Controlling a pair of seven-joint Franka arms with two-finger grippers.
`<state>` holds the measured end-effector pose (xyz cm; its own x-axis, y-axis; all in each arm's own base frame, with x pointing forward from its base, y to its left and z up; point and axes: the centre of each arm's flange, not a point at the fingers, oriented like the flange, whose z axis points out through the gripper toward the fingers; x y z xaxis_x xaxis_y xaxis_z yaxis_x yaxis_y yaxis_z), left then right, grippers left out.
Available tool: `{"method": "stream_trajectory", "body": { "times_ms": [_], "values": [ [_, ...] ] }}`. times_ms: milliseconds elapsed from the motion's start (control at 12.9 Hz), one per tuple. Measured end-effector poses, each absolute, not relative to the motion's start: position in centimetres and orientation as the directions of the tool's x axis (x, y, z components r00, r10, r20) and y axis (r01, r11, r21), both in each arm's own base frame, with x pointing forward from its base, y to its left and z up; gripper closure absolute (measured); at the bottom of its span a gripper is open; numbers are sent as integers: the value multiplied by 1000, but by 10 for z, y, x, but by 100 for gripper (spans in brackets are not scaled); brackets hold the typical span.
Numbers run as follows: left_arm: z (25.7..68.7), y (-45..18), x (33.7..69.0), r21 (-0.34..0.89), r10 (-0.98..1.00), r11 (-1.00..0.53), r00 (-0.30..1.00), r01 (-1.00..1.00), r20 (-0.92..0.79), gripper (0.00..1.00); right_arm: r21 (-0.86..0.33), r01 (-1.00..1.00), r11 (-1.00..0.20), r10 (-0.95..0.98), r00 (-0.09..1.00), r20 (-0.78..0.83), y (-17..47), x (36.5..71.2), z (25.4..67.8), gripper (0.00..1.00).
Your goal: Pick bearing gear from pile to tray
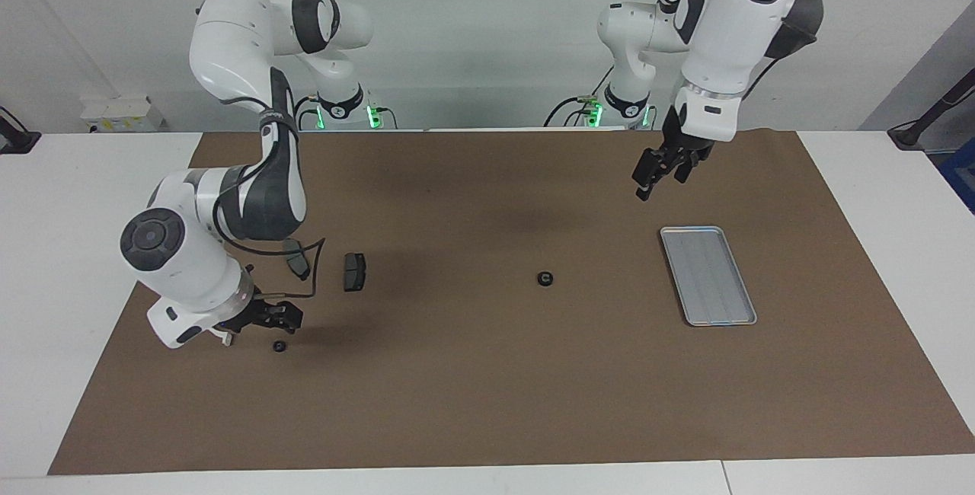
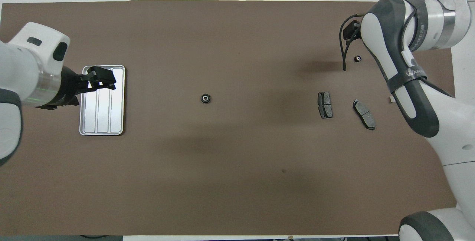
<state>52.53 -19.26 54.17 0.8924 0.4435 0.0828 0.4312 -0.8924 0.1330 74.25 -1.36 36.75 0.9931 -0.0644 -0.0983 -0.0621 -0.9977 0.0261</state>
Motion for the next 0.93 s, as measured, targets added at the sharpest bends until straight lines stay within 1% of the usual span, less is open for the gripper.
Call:
{"method": "stream_trajectory", "body": {
  "times_ms": [155, 310, 542, 696, 774, 851, 929],
  "values": [
    [513, -234, 525, 130, 438, -895, 897, 428, 66, 0, 26, -58, -998, -61, 992, -114, -12, 742, 348, 0],
    [482, -272, 537, 124, 432, -898, 900, 422, 59, 0, 32, -54, -998, -57, 991, -124, -11, 742, 335, 0],
    [427, -326, 552, 78, 377, -924, 926, 374, 26, 0, 44, -48, -998, -53, 991, -124, -12, 743, 320, 0],
    [385, -347, 563, 61, 357, -933, 934, 355, 22, 0, 53, -43, -998, -49, 992, -116, -12, 746, 310, 0],
    [372, -349, 570, 58, 353, -934, 935, 351, 33, 0, 55, -42, -998, -48, 992, -117, -12, 746, 306, 0],
    [361, -347, 574, 53, 353, -935, 935, 351, 41, 0, 55, -41, -998, -47, 992, -120, -12, 746, 302, 7],
    [355, -344, 578, 47, 353, -935, 934, 351, 49, 2, 56, -40, -998, -47, 991, -123, -12, 746, 298, 10]
  ]
}}
